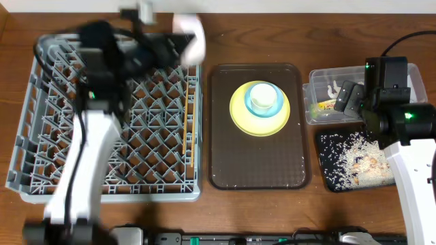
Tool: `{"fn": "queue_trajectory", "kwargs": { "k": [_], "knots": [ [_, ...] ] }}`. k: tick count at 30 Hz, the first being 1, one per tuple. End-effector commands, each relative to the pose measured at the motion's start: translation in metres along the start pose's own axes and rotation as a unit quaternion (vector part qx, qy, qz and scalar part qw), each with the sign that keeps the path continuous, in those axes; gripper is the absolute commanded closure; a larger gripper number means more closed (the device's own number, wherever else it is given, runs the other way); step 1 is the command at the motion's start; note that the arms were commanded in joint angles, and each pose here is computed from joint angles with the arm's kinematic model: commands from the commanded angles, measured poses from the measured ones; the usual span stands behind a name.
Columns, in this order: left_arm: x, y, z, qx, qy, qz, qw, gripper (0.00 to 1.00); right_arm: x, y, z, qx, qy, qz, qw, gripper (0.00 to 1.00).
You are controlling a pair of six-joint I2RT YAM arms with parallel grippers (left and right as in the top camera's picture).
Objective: Sort waste into correct bins and load items into the dishwasher rack
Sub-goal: 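Set the white bowl in the rack's upper right area and release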
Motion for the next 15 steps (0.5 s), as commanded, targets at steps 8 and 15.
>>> {"fn": "queue_trajectory", "kwargs": {
  "k": [8,15],
  "knots": [
    [-0.013,0.159,0.011,0.079,0.098,-0.280,0.952,0.94,-0.001,-0.002,-0.002,0.008,-0.006,-0.002,1.000,0.01],
    [0.004,0.206,0.014,0.068,0.107,-0.287,0.950,0.94,-0.001,-0.002,-0.002,0.008,-0.006,-0.002,1.000,0.01]
  ]
}}
Point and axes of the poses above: each gripper's point midway between its finger pads, its own z axis out along the fingers, its own y axis along the line the jaws close on, x = y × z, the point moved 10 cm from there along -z, back along the fingers, and after that the axes turned 8 degrees about -z, right-handed, at the moved point
